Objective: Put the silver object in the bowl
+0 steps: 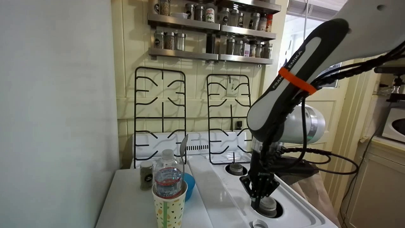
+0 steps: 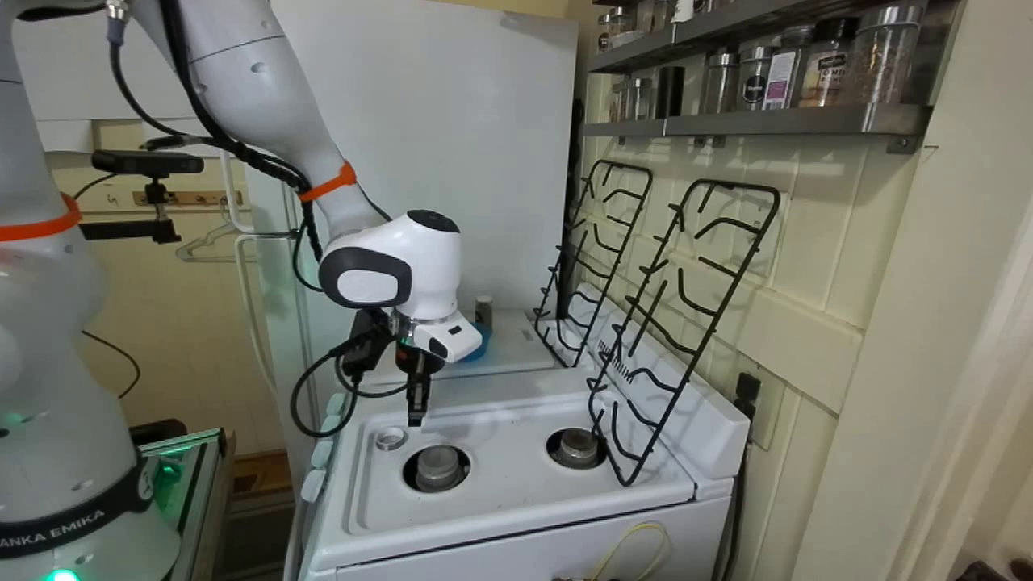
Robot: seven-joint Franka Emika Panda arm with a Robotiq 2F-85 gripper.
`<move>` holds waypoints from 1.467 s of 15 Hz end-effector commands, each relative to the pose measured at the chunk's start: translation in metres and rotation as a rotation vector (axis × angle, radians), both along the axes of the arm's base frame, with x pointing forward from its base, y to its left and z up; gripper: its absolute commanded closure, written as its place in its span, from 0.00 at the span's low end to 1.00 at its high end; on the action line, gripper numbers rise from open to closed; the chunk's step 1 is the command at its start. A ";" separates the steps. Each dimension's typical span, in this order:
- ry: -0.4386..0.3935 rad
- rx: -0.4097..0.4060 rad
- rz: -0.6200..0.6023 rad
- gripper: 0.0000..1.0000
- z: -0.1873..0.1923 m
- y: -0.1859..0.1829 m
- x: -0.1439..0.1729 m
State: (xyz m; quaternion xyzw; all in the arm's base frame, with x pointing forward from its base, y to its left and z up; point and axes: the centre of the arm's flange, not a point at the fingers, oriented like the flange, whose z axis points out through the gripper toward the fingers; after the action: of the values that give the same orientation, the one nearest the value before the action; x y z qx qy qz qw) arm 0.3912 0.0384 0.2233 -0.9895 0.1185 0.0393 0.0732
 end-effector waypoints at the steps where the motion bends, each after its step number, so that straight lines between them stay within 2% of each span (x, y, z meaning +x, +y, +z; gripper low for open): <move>1: -0.016 0.006 0.009 0.67 0.024 -0.007 -0.019; 6: 0.076 0.075 0.125 0.29 0.011 -0.001 -0.023; 10: 0.104 0.103 0.138 0.01 -0.011 0.000 -0.021; 12: 0.128 0.091 0.114 0.03 -0.019 -0.005 -0.023; 13: 0.137 0.088 0.103 0.09 -0.022 -0.008 -0.024; 17: 0.158 0.089 0.067 0.45 -0.032 -0.019 -0.026; 19: 0.156 0.090 0.054 0.49 -0.034 -0.022 -0.025; 20: 0.155 0.089 0.049 0.54 -0.034 -0.023 -0.024; 22: 0.143 0.092 0.049 0.52 -0.035 -0.022 -0.020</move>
State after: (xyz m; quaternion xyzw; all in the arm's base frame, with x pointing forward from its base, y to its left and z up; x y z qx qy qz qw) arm 0.3651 0.0151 0.1939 -0.9828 0.0898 0.1256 0.1011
